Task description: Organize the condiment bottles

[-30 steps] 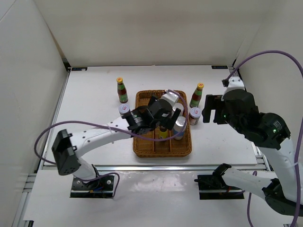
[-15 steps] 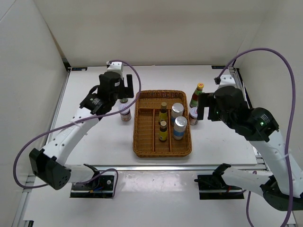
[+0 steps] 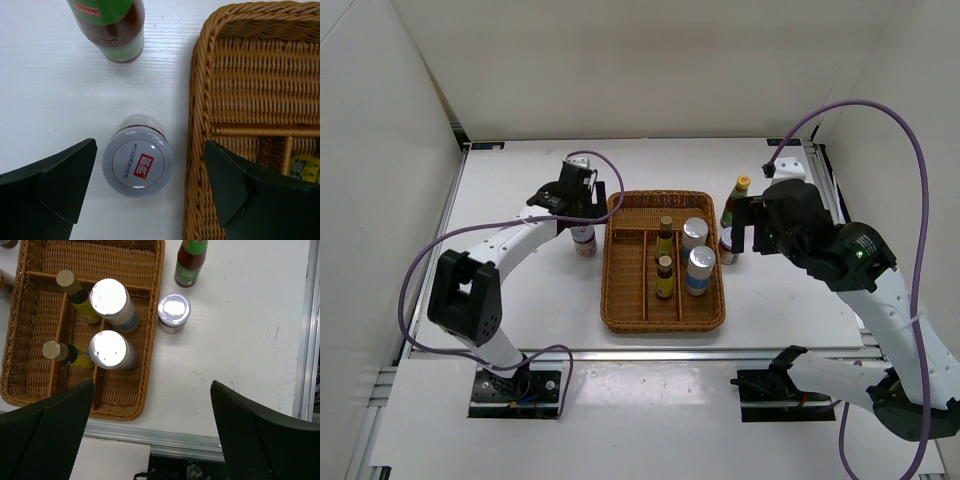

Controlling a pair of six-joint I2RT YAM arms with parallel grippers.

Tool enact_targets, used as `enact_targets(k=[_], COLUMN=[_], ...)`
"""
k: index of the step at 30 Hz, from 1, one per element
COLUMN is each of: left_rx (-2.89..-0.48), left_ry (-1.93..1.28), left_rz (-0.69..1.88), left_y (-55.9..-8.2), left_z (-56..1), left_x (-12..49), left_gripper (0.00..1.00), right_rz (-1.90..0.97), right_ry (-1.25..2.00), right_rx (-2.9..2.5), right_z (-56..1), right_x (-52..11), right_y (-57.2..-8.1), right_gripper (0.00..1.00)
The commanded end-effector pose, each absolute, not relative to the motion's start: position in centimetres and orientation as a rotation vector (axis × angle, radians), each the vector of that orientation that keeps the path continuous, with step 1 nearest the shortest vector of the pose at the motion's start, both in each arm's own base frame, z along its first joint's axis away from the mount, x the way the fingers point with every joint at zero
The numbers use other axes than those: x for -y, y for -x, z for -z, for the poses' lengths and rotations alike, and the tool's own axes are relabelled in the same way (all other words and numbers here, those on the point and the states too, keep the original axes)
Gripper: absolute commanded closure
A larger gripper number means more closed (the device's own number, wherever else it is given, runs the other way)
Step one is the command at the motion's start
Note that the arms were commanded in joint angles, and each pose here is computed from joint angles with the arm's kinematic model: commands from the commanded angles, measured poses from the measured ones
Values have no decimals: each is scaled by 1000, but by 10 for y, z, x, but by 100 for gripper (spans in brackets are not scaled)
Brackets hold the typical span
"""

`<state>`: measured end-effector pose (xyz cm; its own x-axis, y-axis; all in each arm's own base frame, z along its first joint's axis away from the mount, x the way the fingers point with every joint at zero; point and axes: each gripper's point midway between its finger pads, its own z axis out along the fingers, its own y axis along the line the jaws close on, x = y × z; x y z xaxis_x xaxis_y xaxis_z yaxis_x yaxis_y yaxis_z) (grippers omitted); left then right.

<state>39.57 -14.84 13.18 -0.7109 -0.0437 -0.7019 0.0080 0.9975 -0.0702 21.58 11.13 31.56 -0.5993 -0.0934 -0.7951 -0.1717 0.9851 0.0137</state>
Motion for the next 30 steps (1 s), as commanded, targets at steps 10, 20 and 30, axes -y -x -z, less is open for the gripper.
enact_targets(k=[10, 20, 30], left_rx=[-2411, -2406, -2181], left_ry=[124, 91, 9], left_rz=[139, 158, 155], left_y=[-400, -395, -397], left_z=[-95, -103, -218], left_x=[147, 148, 172], left_gripper=[7, 54, 89], right_rz=[-64, -47, -19], right_ry=[194, 191, 176], right_rx=[-2204, -2208, -2198], right_z=[-317, -316, -317], right_x=[-101, -98, -94], right_y=[-214, -213, -215], right_gripper=[1, 1, 1])
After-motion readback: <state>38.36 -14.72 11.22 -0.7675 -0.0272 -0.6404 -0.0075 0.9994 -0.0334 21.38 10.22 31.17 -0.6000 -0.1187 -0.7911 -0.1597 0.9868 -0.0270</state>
